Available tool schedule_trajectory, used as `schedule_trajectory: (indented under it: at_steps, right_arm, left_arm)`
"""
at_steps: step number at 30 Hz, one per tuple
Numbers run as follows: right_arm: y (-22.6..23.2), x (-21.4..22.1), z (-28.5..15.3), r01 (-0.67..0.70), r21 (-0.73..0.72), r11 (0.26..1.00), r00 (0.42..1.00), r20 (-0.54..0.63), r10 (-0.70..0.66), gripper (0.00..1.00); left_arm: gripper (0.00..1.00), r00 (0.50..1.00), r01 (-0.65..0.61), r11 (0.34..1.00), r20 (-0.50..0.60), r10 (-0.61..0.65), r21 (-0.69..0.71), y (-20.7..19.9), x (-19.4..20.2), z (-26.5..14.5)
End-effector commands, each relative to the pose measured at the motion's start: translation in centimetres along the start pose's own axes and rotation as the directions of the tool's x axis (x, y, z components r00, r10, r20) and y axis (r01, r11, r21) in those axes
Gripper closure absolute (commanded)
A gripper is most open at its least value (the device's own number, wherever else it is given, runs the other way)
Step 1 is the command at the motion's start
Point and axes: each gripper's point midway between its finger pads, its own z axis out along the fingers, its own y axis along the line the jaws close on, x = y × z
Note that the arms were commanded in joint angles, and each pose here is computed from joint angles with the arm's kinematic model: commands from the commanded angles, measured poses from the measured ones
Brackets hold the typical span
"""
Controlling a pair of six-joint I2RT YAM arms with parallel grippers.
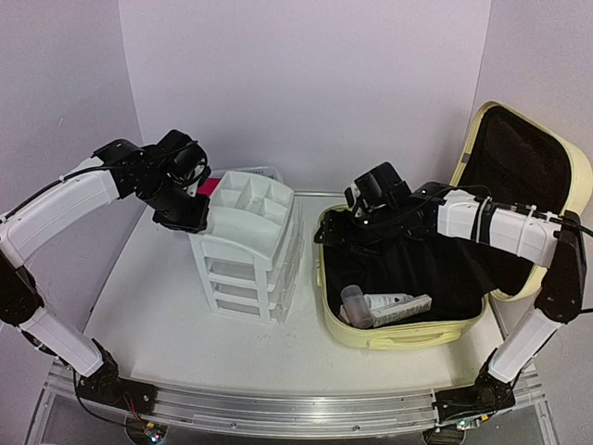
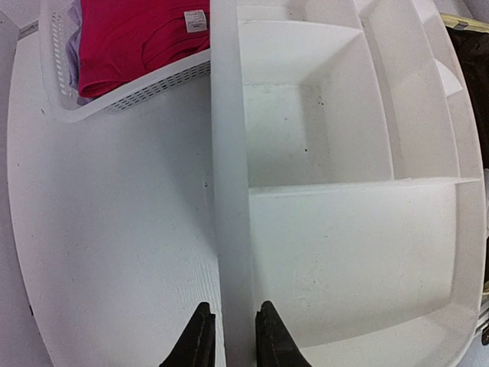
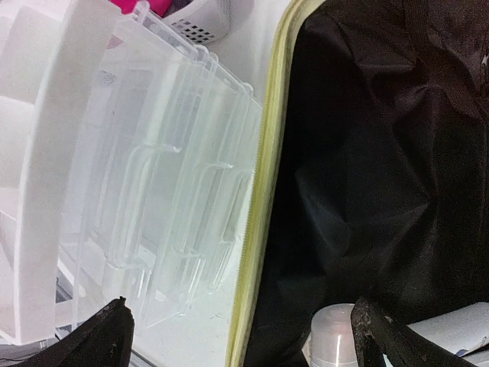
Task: Open, take out, and arrange the luggage
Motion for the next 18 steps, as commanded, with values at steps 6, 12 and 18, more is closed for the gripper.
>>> schedule_trajectory:
  at_steps: [6, 12, 18]
  right_arm:
    - [6.1, -2.2, 1.2, 0.003, -0.014, 1.0, 0.998, 0.069, -0.002, 0.02]
    - [6.6, -2.3, 2.3, 0.018, 0.058, 0.998, 0.996, 0.085, -0.023, 0.02]
    - [4.8, -1.6, 3.1, 0.03, 0.151, 0.988, 0.995, 0.09, -0.044, 0.02]
  left_arm:
    - [0.83, 0.999, 0.013, 1.0, 0.039, -0.013, 0.0, 1.0, 0.2, -2.4]
    - [0.83, 0.999, 0.019, 1.0, 0.049, -0.019, 0.002, 1.2, 0.3, -2.8]
    - [0.84, 0.998, 0.03, 0.999, 0.058, -0.029, -0.013, 1.7, 0.6, -2.8]
